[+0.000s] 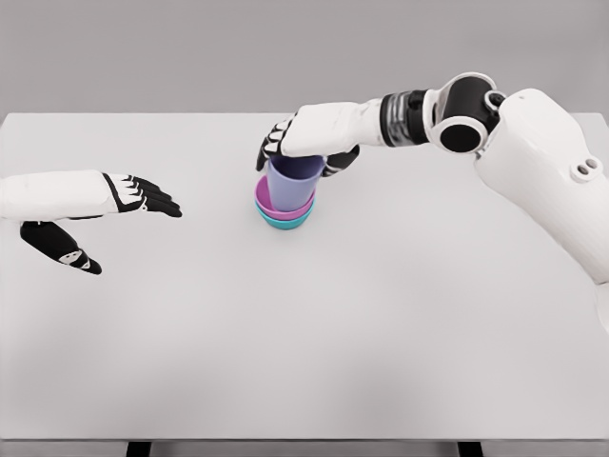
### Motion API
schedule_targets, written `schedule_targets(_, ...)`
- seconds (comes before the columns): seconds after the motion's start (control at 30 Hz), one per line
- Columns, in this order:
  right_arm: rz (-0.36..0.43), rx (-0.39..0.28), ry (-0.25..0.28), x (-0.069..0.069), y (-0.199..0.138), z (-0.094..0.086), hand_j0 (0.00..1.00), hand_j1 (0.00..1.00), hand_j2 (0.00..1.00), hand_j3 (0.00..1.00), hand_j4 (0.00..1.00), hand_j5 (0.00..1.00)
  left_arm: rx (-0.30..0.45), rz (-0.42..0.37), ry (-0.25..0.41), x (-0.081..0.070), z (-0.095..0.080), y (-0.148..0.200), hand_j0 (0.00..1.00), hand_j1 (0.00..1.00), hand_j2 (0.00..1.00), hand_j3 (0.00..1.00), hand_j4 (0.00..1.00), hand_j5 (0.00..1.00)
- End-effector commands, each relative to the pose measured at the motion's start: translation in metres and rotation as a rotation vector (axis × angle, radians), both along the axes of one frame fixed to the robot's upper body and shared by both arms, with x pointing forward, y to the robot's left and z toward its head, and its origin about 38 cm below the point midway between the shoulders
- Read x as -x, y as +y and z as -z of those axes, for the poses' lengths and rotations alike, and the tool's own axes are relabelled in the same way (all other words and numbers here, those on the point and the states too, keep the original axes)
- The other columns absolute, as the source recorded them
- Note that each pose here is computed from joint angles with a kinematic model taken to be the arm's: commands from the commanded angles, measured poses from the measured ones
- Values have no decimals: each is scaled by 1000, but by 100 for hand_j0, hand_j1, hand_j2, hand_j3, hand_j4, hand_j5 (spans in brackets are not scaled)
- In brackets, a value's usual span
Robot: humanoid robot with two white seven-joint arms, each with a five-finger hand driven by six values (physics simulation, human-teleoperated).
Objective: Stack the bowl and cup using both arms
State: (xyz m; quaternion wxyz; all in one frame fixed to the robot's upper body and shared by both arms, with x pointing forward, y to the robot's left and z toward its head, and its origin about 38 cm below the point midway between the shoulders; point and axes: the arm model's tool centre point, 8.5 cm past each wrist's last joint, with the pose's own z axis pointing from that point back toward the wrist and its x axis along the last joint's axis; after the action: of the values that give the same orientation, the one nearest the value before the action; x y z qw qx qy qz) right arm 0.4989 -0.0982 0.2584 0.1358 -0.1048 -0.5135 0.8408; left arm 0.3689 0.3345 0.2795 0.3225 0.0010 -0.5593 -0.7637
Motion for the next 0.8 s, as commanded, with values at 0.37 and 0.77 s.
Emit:
schedule_targets(0.37, 50, -163, -101, -7, -22, -63, 100, 100, 100, 100, 100, 100, 6, -5, 3, 0, -1, 1, 100, 100, 100, 100, 100, 100)
schedule_targets(0.77, 552, -20, -13, 10, -279, -10, 100, 100, 100, 100, 100, 100, 6, -5, 3, 0, -1, 1, 100, 100, 100, 100, 100, 100)
